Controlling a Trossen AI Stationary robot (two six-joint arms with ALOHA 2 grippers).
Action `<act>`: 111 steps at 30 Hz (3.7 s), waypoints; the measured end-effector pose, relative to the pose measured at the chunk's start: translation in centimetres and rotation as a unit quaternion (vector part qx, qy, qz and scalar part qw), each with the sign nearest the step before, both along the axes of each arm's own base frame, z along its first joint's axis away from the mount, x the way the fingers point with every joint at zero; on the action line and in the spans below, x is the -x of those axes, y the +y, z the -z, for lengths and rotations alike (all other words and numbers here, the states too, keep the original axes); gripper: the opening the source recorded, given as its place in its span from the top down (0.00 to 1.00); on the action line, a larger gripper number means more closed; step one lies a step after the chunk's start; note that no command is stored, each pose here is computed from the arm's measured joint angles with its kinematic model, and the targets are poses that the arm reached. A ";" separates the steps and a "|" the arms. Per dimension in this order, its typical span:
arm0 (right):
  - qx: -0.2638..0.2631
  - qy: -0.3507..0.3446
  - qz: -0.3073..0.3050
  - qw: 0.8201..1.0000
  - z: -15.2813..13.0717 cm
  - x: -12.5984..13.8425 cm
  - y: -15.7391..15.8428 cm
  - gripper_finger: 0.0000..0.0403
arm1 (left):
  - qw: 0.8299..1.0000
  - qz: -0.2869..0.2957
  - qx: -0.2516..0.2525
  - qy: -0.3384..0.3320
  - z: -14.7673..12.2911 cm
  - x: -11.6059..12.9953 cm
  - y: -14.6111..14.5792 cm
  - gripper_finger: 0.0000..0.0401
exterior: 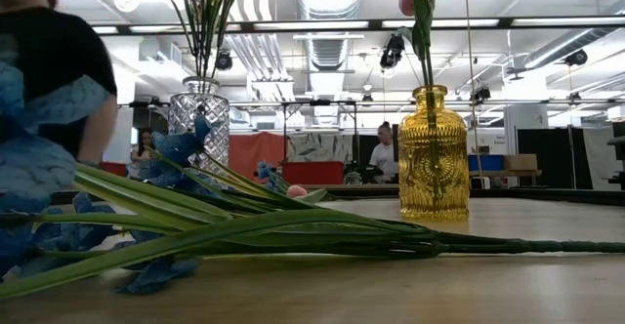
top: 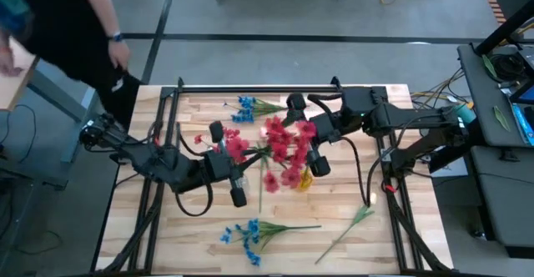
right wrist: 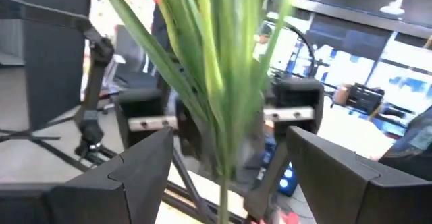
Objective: Sort flowers into vase by color
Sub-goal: Put the red flower into the transparent vase
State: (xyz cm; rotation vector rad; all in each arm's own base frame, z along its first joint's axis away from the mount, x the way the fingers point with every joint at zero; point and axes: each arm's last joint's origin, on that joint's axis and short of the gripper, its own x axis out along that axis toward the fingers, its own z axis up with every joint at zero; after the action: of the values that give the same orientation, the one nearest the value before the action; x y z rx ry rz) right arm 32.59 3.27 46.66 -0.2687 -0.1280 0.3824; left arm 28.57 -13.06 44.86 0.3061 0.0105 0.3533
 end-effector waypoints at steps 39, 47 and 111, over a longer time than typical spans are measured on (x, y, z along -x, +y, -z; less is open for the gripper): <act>-0.002 0.024 -0.043 0.999 0.8 0.7 0.5 0.97 | 0.998 -0.047 -0.012 0.048 0.3 1.8 -0.5 0.54; -0.051 -0.001 -0.035 0.998 6.3 0.1 0.7 0.97 | 0.994 -0.020 0.052 0.093 2.0 5.1 -3.1 0.42; -0.121 -0.048 0.334 0.933 16.6 -9.0 9.5 0.97 | 0.971 -0.081 0.219 0.057 29.4 12.7 -3.3 0.25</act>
State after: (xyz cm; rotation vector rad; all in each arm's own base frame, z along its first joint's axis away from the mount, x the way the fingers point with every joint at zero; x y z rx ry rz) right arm 41.63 12.75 30.10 -0.0742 -0.1690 -0.3253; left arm 15.87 -16.37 15.48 -0.1143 0.2259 0.4832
